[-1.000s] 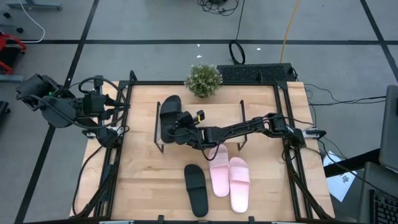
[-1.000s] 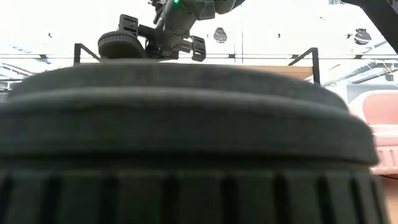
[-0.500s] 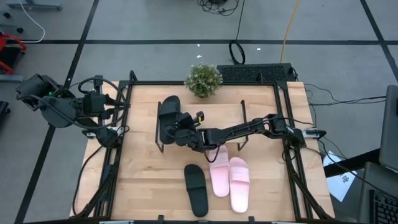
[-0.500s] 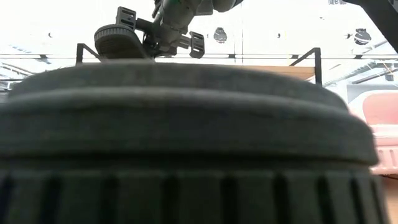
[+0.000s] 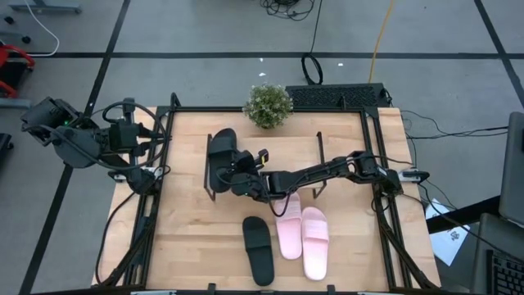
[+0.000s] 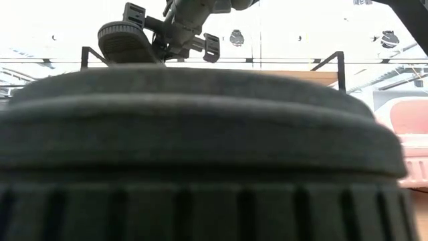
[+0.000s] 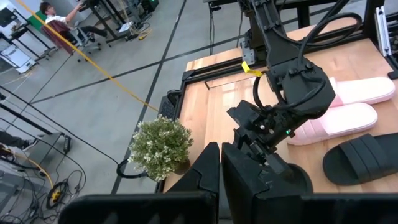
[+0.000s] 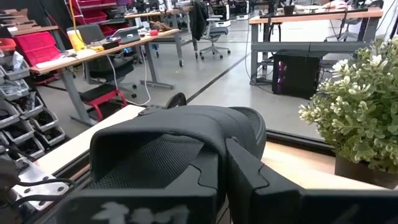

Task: Pick and place slides into the shelf
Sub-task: Put the black slide on the shelf

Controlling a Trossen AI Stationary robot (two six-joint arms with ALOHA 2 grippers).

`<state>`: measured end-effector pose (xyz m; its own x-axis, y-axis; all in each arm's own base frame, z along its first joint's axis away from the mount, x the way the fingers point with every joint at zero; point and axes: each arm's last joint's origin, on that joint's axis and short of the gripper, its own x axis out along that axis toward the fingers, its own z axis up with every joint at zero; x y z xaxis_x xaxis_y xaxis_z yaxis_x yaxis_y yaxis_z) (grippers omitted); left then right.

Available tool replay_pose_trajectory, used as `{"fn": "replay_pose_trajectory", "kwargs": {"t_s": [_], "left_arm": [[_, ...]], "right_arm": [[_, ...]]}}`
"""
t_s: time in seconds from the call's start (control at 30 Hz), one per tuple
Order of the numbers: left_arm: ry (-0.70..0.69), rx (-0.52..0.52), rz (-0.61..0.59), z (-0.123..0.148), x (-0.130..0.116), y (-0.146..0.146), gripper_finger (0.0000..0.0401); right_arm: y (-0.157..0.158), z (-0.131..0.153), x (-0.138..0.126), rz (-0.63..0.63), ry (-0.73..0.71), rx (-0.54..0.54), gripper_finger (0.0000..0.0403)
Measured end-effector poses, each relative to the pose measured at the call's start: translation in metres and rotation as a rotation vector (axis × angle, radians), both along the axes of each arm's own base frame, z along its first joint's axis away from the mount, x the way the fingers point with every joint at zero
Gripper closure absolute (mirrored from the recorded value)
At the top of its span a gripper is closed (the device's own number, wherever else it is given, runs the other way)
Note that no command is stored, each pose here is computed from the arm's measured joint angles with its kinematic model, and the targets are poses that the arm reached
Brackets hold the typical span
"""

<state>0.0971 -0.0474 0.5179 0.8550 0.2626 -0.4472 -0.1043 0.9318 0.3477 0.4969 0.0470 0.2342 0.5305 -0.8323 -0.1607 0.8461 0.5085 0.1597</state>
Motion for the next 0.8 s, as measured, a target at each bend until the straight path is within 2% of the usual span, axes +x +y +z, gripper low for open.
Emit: {"fn": "replay_pose_trajectory", "kwargs": {"t_s": [0.17,0.3,0.47,0.8], "left_arm": [[0.0,0.0,0.0,0.0,0.0,0.0,0.0382],[-0.002,-0.001,0.0,0.0,0.0,0.0,0.0382],[-0.003,-0.003,0.0,0.0,0.0,0.0,0.0382],[-0.003,-0.004,0.0,0.0,0.0,0.0,0.0382]], "right_arm": [[0.004,-0.002,-0.001,0.011,0.012,0.007,0.0403],[0.002,-0.007,-0.001,0.049,0.017,0.062,0.0403],[0.0,-0.015,-0.004,0.04,0.008,0.088,0.0402],[-0.005,-0.014,-0.001,0.099,-0.007,0.123,0.0395]]}}
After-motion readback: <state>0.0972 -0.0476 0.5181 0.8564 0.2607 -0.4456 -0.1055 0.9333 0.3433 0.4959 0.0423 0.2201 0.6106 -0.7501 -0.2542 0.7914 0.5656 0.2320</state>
